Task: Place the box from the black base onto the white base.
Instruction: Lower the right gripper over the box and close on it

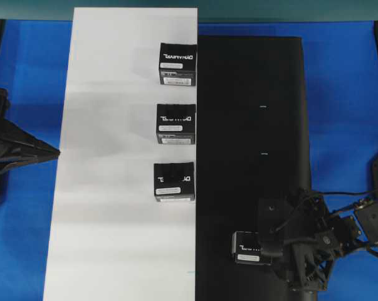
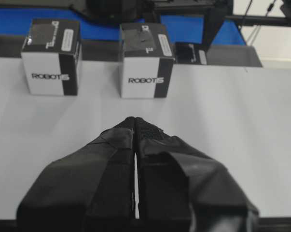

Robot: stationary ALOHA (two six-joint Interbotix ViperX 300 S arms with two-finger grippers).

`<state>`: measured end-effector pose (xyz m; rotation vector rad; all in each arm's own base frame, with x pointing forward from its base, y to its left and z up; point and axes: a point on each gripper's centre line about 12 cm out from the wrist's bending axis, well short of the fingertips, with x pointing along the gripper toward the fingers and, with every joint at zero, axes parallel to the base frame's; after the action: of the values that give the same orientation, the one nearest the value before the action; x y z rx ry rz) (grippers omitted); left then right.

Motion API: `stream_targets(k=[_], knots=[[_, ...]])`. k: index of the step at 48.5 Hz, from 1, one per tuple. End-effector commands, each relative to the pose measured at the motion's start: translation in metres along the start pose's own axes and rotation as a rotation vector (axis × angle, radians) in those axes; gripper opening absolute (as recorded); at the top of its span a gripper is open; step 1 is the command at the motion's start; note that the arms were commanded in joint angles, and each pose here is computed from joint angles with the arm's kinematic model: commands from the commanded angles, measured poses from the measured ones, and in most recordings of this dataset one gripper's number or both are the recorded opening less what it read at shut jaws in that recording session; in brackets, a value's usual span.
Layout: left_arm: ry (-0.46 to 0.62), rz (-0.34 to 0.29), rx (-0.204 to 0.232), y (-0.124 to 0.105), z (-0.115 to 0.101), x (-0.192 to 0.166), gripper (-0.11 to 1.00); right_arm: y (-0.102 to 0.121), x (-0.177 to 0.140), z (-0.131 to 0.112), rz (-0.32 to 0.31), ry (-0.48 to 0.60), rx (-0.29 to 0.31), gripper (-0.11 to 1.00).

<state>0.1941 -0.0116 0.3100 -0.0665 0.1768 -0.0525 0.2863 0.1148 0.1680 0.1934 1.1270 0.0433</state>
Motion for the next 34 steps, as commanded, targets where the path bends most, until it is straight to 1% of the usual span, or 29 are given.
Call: stream_targets(k=[1, 15, 21, 30, 34], knots=[[-0.018, -0.003, -0.001, -0.001, 0.009, 0.001, -0.02, 0.000, 0.002, 0.006, 0.005, -0.018, 0.001, 1.00], [-0.018, -0.003, -0.011, -0.001, 0.009, 0.001, -0.02, 0.005, 0.006, 0.014, 0.017, -0.036, 0.001, 1.00], [-0.018, -0.003, -0.017, -0.001, 0.009, 0.001, -0.02, 0.011, 0.007, 0.015, 0.021, -0.029, -0.005, 1.00], [-0.018, -0.003, -0.017, -0.001, 0.009, 0.001, -0.02, 0.015, 0.008, 0.020, 0.032, -0.037, 0.027, 1.00], [-0.017, -0.003, -0.017, -0.001, 0.008, 0.001, -0.02, 0.018, 0.008, 0.022, 0.036, -0.038, 0.027, 1.00]])
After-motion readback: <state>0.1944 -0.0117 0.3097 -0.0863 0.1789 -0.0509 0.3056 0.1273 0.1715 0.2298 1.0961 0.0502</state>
